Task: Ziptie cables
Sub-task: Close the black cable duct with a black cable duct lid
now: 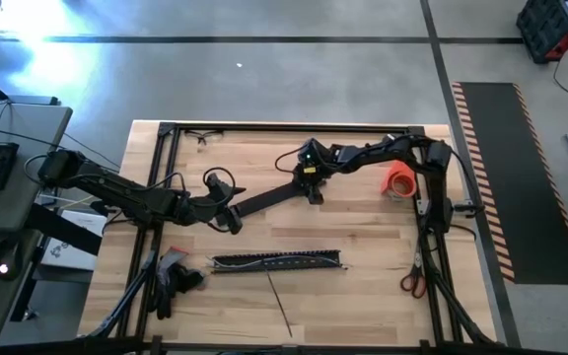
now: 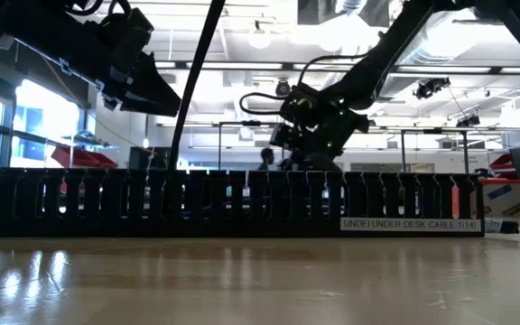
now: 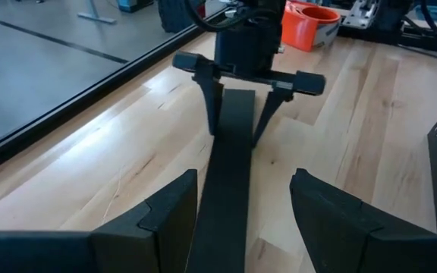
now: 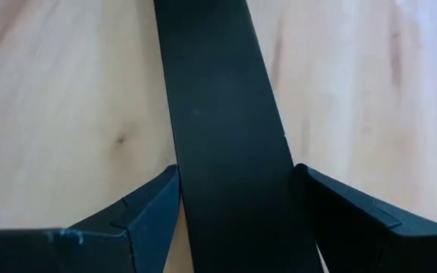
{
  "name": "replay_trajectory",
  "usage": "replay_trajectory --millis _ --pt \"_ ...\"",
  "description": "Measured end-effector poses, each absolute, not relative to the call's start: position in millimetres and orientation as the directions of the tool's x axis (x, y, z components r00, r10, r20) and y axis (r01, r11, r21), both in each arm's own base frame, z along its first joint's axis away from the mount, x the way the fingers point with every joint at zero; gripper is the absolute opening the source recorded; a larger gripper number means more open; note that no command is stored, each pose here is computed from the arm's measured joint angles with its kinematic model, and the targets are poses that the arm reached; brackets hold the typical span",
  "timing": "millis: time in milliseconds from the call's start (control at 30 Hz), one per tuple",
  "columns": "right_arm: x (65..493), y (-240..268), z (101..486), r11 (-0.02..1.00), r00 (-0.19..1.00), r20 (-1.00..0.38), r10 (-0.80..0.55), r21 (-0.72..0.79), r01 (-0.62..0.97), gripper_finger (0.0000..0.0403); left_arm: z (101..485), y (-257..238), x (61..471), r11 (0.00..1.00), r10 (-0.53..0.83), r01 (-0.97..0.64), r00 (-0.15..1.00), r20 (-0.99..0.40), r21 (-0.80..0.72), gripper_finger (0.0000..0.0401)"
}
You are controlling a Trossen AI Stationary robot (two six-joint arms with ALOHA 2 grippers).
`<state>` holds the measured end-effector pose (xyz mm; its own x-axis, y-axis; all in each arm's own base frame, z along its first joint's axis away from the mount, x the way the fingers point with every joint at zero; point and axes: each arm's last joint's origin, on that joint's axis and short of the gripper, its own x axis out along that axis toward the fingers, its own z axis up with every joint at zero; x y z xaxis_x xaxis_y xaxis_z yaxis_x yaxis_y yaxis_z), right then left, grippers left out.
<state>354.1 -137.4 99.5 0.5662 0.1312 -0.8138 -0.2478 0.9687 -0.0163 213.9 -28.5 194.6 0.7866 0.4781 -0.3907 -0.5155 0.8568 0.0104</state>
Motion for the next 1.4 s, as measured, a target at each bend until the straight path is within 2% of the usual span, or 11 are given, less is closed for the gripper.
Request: replay_trajectory --millis 233,500,633,700,767,900,1067,1133,1267,1400 --pt "357 -117 97 0.983 0.519 -0.838 0.169 0.103 -0.153 0.0248 195 -29 214 0.861 0.47 -0.509 0.79 -0.393 0.006 0.0188" --pt "362 -108 117 0.981 0.601 -0.777 0.19 0.125 -0.149 0.0248 194 -29 214 0.861 0.471 -0.509 0.788 -0.397 0.009 0.0188" --pt "363 -106 135 0.967 0.651 -0.718 0.244 0.129 -0.22 0.0248 194 -29 214 0.861 0.47 -0.509 0.788 -0.398 0.011 0.0188" --pt "363 -105 137 0.938 0.696 -0.635 0.335 0.152 -0.313 0.0248 194 -29 213 0.861 0.471 -0.509 0.784 -0.404 0.016 0.0188" --pt "358 -106 132 0.927 0.738 -0.566 0.369 0.162 -0.339 0.0248 194 -29 213 0.861 0.471 -0.509 0.784 -0.404 0.016 0.0188" --pt "345 -109 120 0.943 0.819 -0.469 0.331 0.157 -0.292 0.0248 193 -29 213 0.86 0.471 -0.509 0.783 -0.406 0.017 0.0188" --pt "337 -105 113 0.942 0.823 -0.46 0.333 0.194 -0.272 0.0248 193 -28 213 0.858 0.474 -0.513 0.781 -0.407 0.014 0.0188" --pt "338 -101 111 0.945 0.815 -0.478 0.327 0.15 -0.291 0.0248 193 -28 213 0.858 0.474 -0.514 0.78 -0.408 0.015 0.0188" --pt "341 -94 110 0.967 0.823 -0.527 0.211 -0.009 -0.254 0.0251 193 -28 213 0.857 0.475 -0.515 0.78 -0.407 0.012 0.0188" --pt "344 -89 110 0.969 0.826 -0.543 0.152 -0.083 -0.233 0.0277 193 -28 213 0.857 0.475 -0.515 0.781 -0.406 0.012 0.0188"
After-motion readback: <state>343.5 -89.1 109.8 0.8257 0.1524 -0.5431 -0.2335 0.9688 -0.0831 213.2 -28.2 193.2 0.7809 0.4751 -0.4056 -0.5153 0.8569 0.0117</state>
